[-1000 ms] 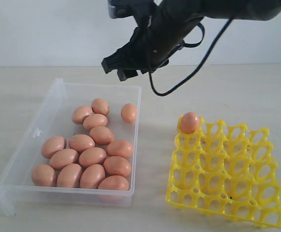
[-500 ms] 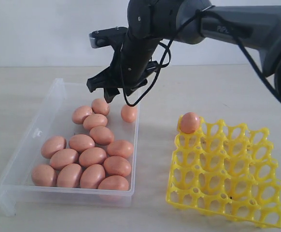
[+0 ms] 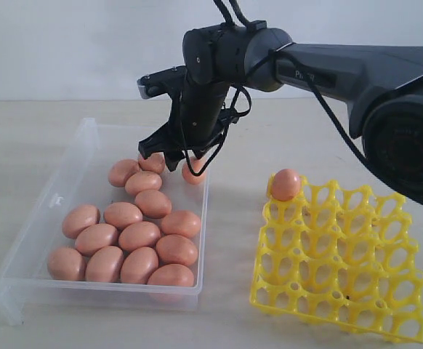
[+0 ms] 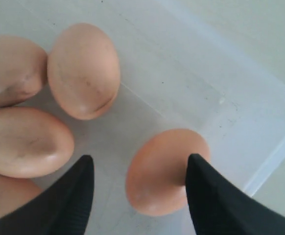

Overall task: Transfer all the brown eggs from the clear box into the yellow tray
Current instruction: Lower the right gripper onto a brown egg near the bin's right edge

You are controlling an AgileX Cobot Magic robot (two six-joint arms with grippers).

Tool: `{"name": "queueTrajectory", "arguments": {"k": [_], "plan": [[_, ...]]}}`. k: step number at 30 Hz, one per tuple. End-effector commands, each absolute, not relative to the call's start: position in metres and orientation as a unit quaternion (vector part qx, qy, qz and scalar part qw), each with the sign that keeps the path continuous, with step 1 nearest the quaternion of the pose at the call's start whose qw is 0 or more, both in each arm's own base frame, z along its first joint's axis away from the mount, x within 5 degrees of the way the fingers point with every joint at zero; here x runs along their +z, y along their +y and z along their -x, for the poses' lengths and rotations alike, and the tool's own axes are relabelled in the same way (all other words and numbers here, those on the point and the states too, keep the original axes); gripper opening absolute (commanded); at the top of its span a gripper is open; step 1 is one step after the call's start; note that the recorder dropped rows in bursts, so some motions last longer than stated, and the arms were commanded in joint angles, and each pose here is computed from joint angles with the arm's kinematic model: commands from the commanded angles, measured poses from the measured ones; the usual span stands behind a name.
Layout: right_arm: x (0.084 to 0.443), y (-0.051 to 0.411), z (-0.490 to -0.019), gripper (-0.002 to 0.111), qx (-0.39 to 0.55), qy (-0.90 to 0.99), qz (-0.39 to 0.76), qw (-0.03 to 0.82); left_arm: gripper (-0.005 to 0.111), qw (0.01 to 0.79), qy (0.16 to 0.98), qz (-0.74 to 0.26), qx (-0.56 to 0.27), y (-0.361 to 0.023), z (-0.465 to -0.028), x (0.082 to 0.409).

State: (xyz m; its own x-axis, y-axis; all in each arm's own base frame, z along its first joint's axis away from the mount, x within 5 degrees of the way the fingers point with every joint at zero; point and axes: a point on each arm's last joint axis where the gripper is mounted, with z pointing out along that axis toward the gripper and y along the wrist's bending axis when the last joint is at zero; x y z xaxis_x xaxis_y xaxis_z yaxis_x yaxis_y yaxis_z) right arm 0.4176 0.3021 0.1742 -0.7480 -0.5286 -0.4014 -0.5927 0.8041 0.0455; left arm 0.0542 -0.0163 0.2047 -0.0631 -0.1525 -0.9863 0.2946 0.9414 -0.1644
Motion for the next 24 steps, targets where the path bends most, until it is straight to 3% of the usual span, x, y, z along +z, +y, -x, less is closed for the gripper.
{"name": "queueTrajectory", "arguments": {"k": [1,17,24], "plan": [[0.1736,0.2997,-0.4169,0.046,0.075,0.935,0.299,0.176,0.004,0.681,0.71,-0.049,-0.17,-0.0168,-0.0539,0.204],[0.1701,0.3082,-0.4145,0.046,0.084,0.916,0.347,0.186,0.004,0.681,0.71,-0.049,-0.17,-0.0168,-0.0539,0.204],[0.171,0.2995,-0.4233,0.046,0.037,0.934,0.284,0.212,0.004,0.683,0.709,-0.049,-0.171,-0.0168,-0.0539,0.2044]]}}
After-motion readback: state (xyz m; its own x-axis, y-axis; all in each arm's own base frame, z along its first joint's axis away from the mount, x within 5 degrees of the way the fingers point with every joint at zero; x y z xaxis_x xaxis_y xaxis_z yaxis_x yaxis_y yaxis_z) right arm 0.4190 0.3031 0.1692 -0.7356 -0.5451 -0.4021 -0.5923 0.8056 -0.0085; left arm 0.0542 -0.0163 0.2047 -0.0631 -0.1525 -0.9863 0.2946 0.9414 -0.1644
